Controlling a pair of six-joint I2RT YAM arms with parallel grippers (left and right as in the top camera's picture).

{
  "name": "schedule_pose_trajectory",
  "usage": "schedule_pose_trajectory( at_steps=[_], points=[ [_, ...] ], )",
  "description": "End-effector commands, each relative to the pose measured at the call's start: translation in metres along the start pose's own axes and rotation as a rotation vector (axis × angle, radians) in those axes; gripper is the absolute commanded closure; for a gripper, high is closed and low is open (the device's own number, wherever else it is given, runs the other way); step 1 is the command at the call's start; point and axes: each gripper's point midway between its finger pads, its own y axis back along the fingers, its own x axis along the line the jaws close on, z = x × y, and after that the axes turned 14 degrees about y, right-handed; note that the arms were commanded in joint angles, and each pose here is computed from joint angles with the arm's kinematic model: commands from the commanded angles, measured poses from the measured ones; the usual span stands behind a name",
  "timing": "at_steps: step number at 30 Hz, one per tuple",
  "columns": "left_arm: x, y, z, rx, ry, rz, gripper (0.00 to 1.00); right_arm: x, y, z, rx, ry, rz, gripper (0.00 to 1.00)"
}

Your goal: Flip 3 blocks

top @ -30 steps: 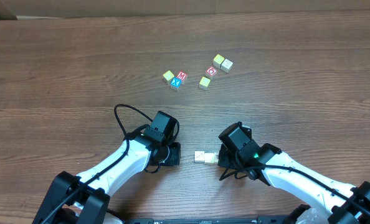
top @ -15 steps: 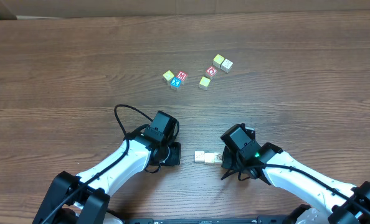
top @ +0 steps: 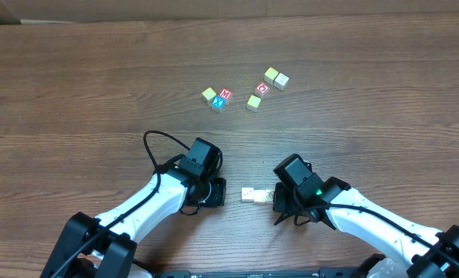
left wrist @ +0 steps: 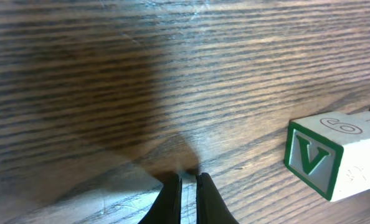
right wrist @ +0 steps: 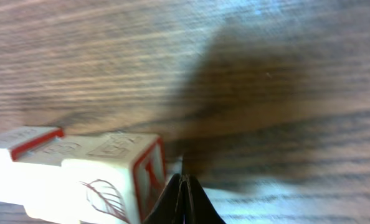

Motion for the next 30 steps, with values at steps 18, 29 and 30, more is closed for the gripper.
schedule_pose_trajectory(
  at_steps=[18, 29, 30],
  points=[
    [-0.041, 0.0, 0.033, -0.17, -0.13, -0.123, 0.96, -0.005, -0.001, -0.009, 0.037, 0.023, -0.014, 0.96],
    [-0.063, -0.014, 0.023, -0.08, -0.147, -0.249, 0.96, -0.009, -0.001, -0.015, 0.061, 0.022, -0.03, 0.96],
    [-0.063, -0.018, 0.02, -0.06, -0.145, -0.257, 0.96, -0.009, -0.001, -0.015, 0.062, 0.021, -0.03, 0.96]
  ],
)
